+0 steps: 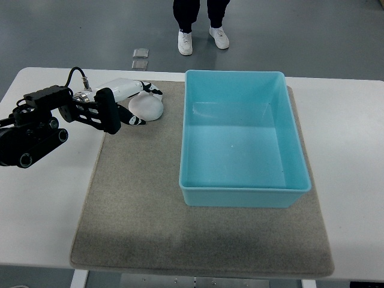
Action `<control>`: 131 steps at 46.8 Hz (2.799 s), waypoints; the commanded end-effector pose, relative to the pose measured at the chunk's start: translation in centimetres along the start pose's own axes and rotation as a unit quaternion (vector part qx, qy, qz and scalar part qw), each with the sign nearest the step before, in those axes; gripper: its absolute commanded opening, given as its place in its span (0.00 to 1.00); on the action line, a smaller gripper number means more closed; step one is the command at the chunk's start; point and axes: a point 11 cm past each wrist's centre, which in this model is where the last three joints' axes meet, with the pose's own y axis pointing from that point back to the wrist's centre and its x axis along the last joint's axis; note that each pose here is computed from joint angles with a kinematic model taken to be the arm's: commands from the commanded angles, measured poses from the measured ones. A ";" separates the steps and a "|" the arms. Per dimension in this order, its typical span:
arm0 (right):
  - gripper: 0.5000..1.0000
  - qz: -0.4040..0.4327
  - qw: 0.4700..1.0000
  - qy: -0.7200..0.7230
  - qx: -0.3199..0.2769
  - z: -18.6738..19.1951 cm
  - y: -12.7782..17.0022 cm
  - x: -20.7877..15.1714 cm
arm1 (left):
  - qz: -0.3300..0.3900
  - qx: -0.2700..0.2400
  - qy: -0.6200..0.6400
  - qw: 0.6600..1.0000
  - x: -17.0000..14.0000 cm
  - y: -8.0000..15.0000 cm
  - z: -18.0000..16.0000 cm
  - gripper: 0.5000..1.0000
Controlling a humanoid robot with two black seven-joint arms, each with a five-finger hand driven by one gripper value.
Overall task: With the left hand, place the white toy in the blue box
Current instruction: 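Close the left hand's fingers around the white rabbit toy, then lift the toy with the left hand and carry it over the blue box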
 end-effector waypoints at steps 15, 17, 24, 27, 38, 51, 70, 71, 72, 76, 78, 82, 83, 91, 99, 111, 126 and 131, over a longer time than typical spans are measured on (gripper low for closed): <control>0.87 0.000 1.000 0.000 0.000 0.0 0.0 0.0 | 0.000 0.010 -0.009 1.000 0.0 0.3 -0.8 0.56; 0.87 0.000 1.000 0.000 0.000 0.0 0.0 0.0 | 0.001 0.010 -0.009 1.000 0.0 0.3 -0.8 0.55; 0.87 0.000 1.000 0.000 0.000 0.0 0.0 0.0 | 0.000 0.008 -0.011 1.000 -0.1 0.3 -0.7 0.35; 0.87 0.000 1.000 0.001 0.000 0.0 0.0 0.0 | -0.004 0.006 -0.018 1.000 -0.3 0.2 -0.6 0.21; 0.87 0.000 1.000 0.000 0.000 0.0 0.0 0.0 | 0.015 0.004 -0.029 0.999 0.0 0.2 -0.5 0.00; 0.87 0.000 1.000 0.000 0.000 0.0 0.0 0.0 | 0.089 0.005 -0.042 0.995 4.9 0.5 -0.6 0.00; 0.87 0.000 1.000 0.000 0.000 0.0 0.0 0.0 | 0.138 -0.203 -0.064 0.967 9.6 0.9 12.6 0.00; 0.87 0.000 1.000 0.001 0.000 0.0 0.0 0.0 | 0.134 -0.213 -0.064 0.966 9.2 0.9 13.2 0.00; 0.87 0.000 1.000 0.000 0.000 0.0 0.0 0.0 | 0.130 -0.221 -0.066 0.964 9.0 1.0 13.8 0.00; 0.87 0.000 1.000 0.000 0.000 0.0 0.0 0.0 | 0.111 -0.252 -0.063 0.959 7.7 0.9 15.9 0.00; 0.87 0.000 1.000 0.000 0.000 0.0 0.0 0.0 | 0.093 -0.270 -0.060 0.956 6.4 0.8 17.0 0.00; 0.87 0.000 1.000 0.001 0.000 0.0 0.0 0.0 | 0.066 -0.301 -0.057 0.950 4.3 0.8 18.7 0.00; 0.87 0.000 1.000 0.000 0.000 0.0 0.0 0.0 | 0.063 -0.305 -0.055 0.949 4.0 0.8 19.0 0.00; 0.87 0.000 1.000 0.000 0.000 0.0 0.0 0.0 | 0.031 -0.326 -0.048 0.943 1.4 0.4 20.6 0.00; 0.87 -0.001 1.000 0.000 0.000 0.0 0.0 0.0 | -0.002 -0.333 -0.047 0.942 -0.8 0.2 21.1 0.00; 0.87 0.000 1.000 0.000 0.000 0.0 0.0 0.0 | -0.010 -0.329 -0.040 0.943 -1.8 0.3 20.8 0.79; 0.87 0.000 1.000 0.001 0.000 0.0 0.0 0.0 | -0.010 -0.325 -0.024 0.945 -2.4 0.4 20.6 0.99; 0.87 0.000 1.000 0.000 0.000 0.0 0.0 0.0 | -0.006 -0.322 -0.024 0.947 -2.3 0.3 20.4 0.99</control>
